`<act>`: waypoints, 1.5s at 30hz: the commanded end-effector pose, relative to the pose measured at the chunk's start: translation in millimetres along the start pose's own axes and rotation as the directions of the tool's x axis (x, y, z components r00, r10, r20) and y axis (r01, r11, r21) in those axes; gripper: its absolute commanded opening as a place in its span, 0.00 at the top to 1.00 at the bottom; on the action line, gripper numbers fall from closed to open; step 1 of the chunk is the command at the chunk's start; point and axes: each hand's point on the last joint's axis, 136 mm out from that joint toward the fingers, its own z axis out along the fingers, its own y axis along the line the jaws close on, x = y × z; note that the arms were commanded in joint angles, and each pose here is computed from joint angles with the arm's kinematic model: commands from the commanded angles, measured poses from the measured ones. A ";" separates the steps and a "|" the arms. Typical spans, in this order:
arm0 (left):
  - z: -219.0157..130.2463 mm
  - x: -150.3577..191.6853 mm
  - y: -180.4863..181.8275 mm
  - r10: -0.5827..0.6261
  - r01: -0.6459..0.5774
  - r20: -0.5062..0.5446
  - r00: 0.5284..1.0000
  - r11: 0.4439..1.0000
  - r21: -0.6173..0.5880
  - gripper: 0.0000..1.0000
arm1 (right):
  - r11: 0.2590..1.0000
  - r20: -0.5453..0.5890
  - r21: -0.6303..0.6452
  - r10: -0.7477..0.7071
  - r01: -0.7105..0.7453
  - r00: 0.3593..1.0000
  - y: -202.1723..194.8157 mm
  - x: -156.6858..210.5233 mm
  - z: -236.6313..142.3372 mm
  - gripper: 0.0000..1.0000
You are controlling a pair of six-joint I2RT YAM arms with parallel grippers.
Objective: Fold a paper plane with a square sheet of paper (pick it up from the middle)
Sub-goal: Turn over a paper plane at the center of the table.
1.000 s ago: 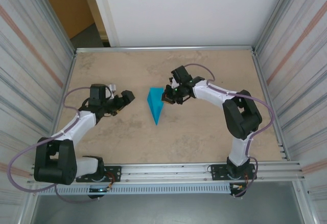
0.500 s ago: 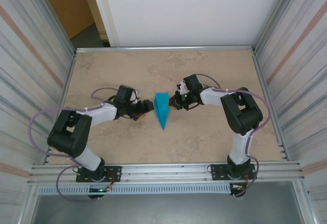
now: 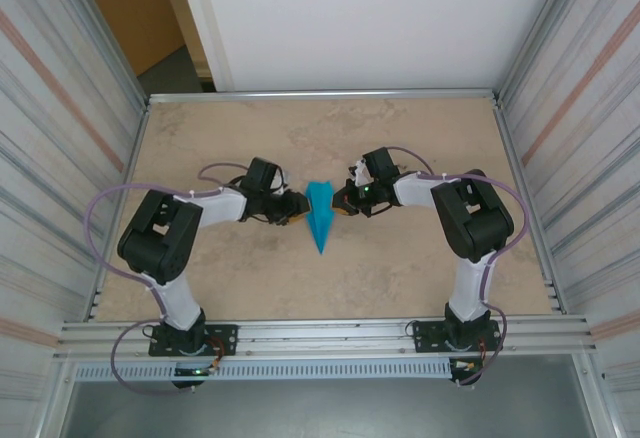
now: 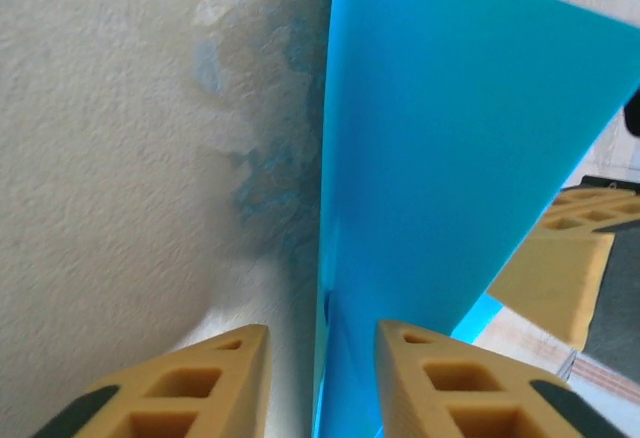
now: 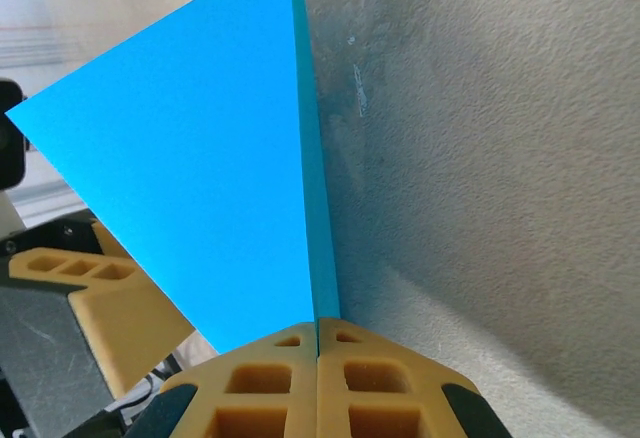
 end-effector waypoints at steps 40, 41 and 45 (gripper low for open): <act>-7.4 -8.7 29.8 0.065 -0.070 -0.029 0.997 0.978 -0.196 0.89 | 0.997 -0.033 0.071 0.006 -0.004 0.999 -43.0 -5.7 1.6 0.95; -7.9 -8.9 31.7 0.067 -0.072 -0.031 0.997 0.975 -0.210 0.89 | 0.997 -0.035 0.077 0.006 -0.004 0.999 -44.0 -5.2 1.7 0.95; -12.7 -12.3 33.8 0.085 -0.090 -0.029 0.996 0.965 -0.248 0.85 | 0.997 -0.038 0.076 0.007 -0.004 0.999 -44.0 -4.9 1.3 0.95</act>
